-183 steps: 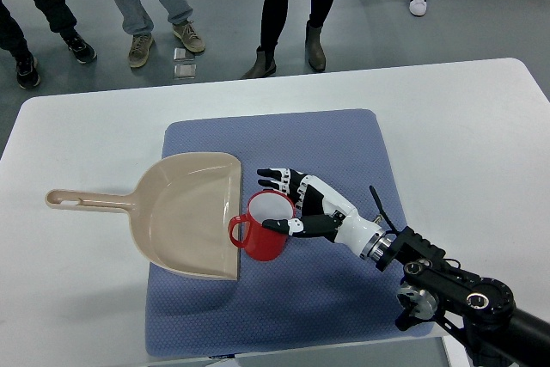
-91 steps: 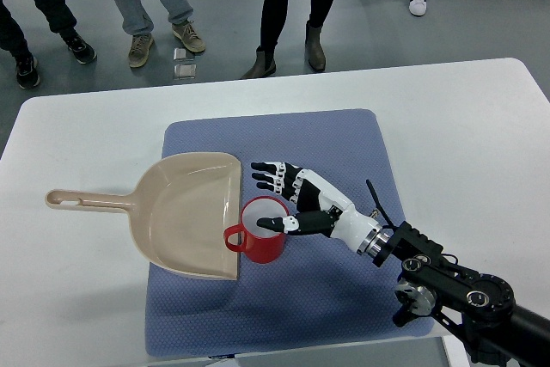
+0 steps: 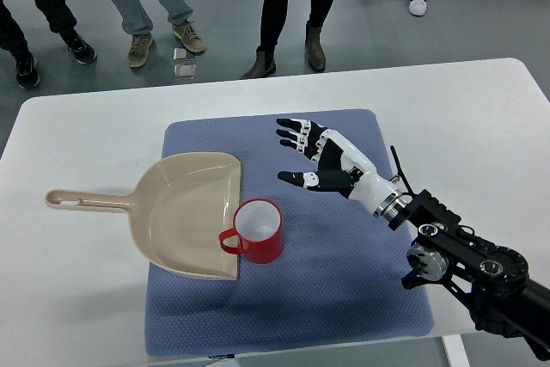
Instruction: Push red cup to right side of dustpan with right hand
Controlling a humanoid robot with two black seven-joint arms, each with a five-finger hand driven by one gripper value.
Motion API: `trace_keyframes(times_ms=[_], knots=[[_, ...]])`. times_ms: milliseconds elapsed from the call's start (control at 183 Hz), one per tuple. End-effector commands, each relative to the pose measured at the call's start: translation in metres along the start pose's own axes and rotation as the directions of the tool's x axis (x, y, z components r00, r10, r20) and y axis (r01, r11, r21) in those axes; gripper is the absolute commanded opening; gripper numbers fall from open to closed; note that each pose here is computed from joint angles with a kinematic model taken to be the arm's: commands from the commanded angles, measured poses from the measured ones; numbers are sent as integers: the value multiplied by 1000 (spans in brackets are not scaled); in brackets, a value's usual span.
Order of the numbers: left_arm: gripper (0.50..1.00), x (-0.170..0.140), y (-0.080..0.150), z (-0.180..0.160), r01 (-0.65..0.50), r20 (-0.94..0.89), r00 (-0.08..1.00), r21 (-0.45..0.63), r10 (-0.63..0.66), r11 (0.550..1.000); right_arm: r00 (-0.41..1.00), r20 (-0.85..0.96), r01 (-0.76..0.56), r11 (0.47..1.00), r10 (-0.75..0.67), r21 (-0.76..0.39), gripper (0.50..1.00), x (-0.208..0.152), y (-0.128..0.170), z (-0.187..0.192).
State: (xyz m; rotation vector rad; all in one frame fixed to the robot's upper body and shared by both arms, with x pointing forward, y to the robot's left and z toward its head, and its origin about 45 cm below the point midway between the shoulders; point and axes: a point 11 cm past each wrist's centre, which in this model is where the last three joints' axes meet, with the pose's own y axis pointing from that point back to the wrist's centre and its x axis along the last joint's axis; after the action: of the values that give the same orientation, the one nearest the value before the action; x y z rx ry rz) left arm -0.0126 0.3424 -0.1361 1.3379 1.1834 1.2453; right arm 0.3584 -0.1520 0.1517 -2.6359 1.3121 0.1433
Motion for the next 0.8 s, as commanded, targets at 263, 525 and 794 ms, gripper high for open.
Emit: trace_keyframes(times_ms=[263,525,794], knots=[[1000,0,0,0,0,0,1000,0,0,1000,954,195,-238,971,226,37,928,78,-16,-48],[1000,0,0,0,0,0,1000,0,0,1000,858,390,-381,924,334,46,928,104,-15,-57],[1000,0,0,0,0,0,1000,0,0,1000,763,521,-474,879,383,48,928,116,-20,-65]])
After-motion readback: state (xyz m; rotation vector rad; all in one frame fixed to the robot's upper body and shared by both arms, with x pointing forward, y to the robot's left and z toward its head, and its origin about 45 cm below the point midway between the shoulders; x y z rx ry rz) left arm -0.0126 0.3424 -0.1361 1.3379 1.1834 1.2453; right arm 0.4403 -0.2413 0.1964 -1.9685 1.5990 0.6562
